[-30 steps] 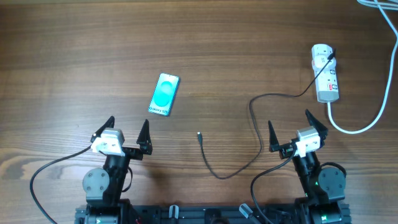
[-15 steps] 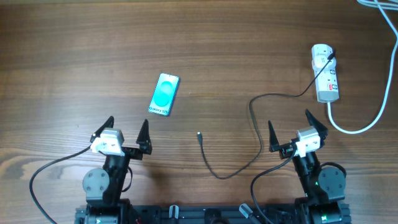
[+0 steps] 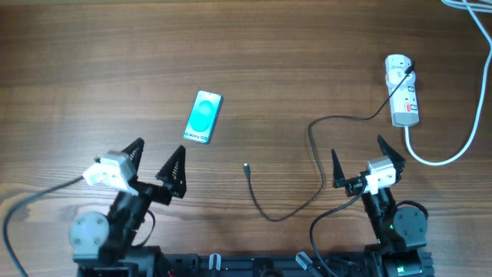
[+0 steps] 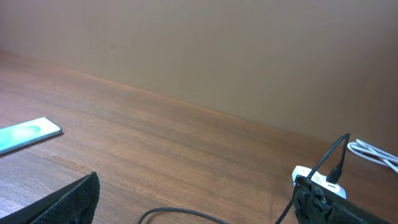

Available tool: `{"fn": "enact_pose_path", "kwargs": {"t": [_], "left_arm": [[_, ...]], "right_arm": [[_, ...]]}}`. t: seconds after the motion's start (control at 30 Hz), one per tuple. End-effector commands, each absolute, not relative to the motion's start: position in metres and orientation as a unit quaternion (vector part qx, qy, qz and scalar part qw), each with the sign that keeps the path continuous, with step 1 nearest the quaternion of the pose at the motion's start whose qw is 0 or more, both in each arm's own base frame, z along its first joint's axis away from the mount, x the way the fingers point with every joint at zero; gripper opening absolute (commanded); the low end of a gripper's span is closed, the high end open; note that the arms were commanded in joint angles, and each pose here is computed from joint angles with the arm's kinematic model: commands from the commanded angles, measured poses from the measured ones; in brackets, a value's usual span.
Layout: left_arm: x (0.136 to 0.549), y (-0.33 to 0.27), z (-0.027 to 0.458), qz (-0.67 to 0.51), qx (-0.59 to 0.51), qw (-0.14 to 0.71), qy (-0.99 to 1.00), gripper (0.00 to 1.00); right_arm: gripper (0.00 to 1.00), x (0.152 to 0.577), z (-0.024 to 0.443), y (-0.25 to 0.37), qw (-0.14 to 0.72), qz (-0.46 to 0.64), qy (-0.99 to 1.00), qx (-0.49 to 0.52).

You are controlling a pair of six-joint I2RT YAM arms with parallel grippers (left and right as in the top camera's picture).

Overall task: Plug charger to phone and switch on socket
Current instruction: 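Move the left gripper over the Galaxy S25 phone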

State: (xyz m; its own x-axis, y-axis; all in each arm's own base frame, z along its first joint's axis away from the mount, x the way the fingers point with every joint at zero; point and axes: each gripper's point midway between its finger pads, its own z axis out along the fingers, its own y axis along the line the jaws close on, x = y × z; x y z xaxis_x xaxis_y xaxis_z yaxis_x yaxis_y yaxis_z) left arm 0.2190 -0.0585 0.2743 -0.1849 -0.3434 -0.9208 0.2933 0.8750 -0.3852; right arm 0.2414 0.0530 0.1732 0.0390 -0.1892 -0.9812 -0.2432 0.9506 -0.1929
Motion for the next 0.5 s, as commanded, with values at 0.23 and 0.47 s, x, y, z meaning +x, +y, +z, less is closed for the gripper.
{"fn": "enact_pose_path", "kwargs": {"t": [0.23, 0.47], "left_arm": [[0.287, -0.098, 0.356, -0.316, 0.067, 0.475, 0.819, 1.00], [0.360, -0.090, 0.270, -0.293, 0.001, 0.266, 0.918, 1.00]], "right_arm": [[1.00, 0.241, 0.175, 0.053, 0.706, 0.022, 0.691, -0.150], [1.00, 0.241, 0.175, 0.053, 0.707, 0.022, 0.691, -0.150]]}}
